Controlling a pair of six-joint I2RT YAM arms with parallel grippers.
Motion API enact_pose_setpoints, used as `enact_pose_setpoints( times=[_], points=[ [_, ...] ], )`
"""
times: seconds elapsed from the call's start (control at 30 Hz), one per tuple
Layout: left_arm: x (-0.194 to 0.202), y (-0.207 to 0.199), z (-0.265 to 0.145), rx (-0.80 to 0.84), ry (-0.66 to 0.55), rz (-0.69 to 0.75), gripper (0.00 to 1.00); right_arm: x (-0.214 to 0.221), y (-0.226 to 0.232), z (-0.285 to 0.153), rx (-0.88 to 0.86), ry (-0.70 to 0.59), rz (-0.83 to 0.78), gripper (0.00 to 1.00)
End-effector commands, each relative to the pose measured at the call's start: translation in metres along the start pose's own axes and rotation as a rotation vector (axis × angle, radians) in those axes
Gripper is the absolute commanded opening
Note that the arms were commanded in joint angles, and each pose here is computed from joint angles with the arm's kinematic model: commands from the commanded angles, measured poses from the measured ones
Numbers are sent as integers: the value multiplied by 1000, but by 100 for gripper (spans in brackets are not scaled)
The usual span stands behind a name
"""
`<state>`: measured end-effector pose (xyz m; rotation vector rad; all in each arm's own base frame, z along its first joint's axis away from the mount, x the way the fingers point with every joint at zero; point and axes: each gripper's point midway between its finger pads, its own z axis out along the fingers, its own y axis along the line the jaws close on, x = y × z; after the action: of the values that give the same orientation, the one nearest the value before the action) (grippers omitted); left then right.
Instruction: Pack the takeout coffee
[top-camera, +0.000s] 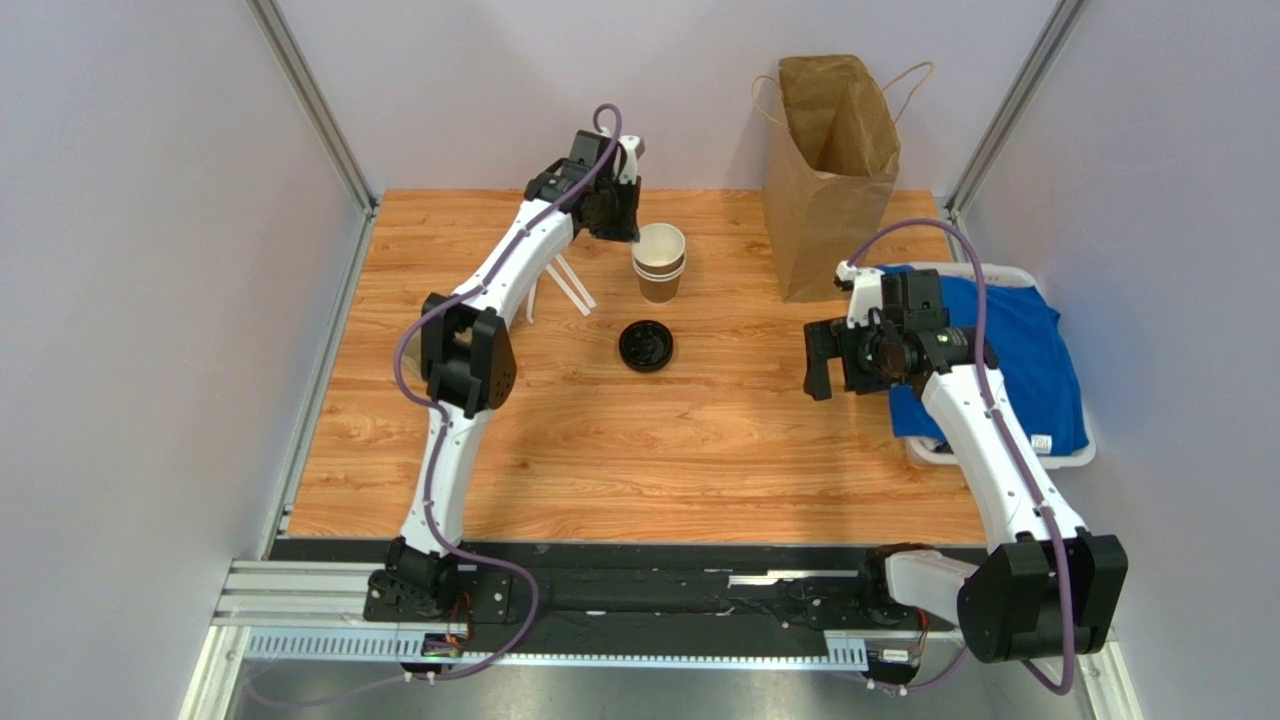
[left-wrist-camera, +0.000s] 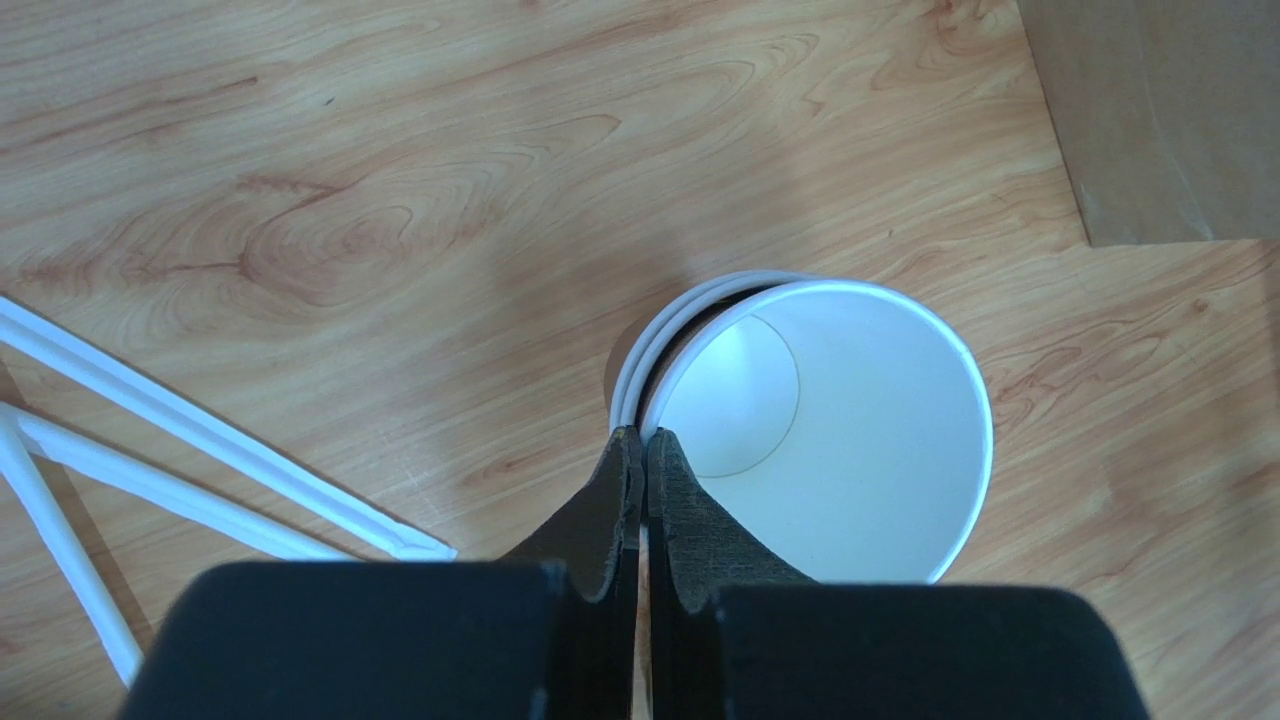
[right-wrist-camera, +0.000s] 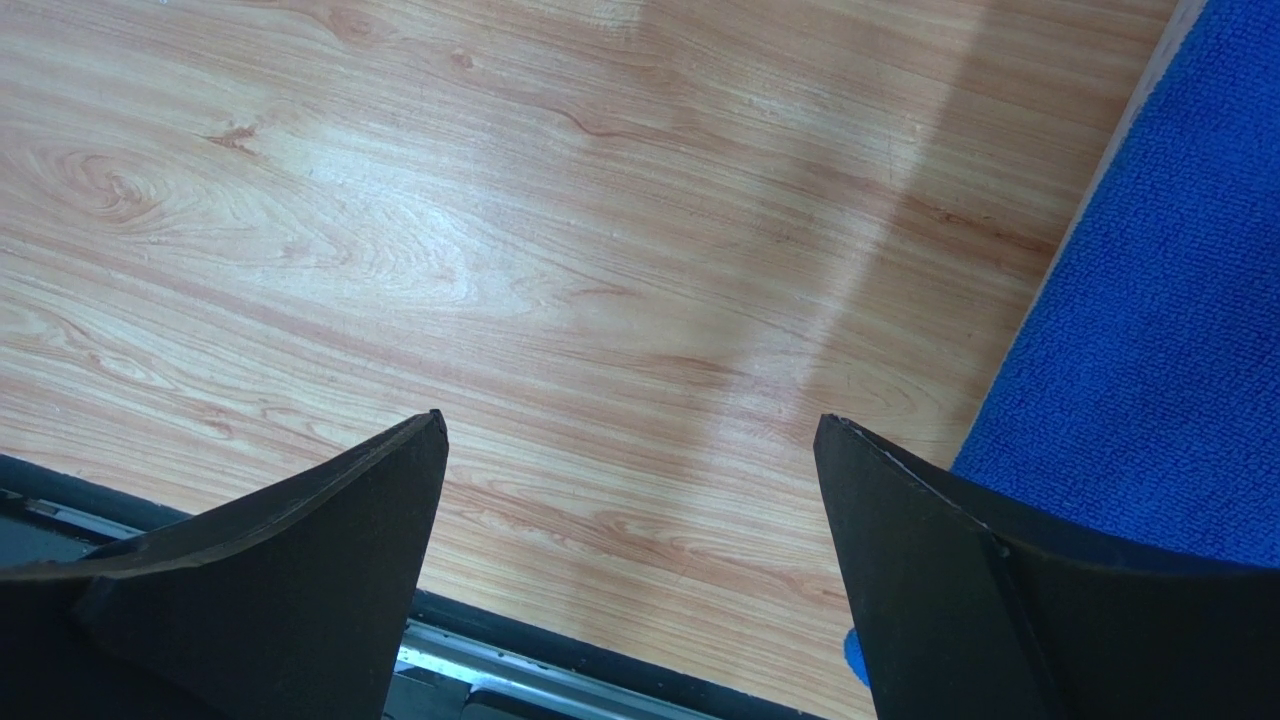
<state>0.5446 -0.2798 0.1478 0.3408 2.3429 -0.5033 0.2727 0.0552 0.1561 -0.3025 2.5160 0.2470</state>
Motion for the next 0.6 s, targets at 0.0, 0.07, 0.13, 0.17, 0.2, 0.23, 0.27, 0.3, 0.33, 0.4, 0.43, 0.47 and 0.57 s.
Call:
enact_pose_setpoints(
  times=[0.0,0.07,0.13,0.17,0.2,0.23,0.27,0.3,0.33,0.4,0.43,0.47,0.57],
  points=[
    [-61,-29,-55,55,-174,12,0,-14,5,-1,-24,-39,5,100],
    [-60,-30,-55,56,-170,12,0,-15,5,-1,-23,-41,5,100],
    [-63,-30,-59,55,-177,8,0,-16,5,-2,-22,-42,4,100],
    [-66,-31,-62,59,-188,9,0,-16,4,-2,-21,-44,5,100],
    [-72,-33,-68,61,-205,11,0,-16,5,-3,-21,-44,5,100],
    [-76,-35,-72,62,-218,15,0,-16,5,-3,-20,-45,4,100],
    [-87,-39,-84,71,-252,25,0,-17,5,-3,-22,-45,4,100],
    [-94,-42,-91,77,-274,35,0,-18,5,-3,-20,-48,4,100],
    [-101,-44,-98,81,-296,49,0,-19,5,-4,-21,-49,3,100],
    [-122,-51,-123,86,-368,64,0,-24,5,-6,-19,-55,2,100],
    [-129,-53,-133,86,-393,75,0,-25,5,-6,-19,-54,2,100],
    [-140,-58,-150,91,-433,87,0,-27,4,-7,-18,-55,0,100],
    [-149,-65,-183,96,-479,121,0,-33,4,-11,-13,-61,-3,100]
  ],
)
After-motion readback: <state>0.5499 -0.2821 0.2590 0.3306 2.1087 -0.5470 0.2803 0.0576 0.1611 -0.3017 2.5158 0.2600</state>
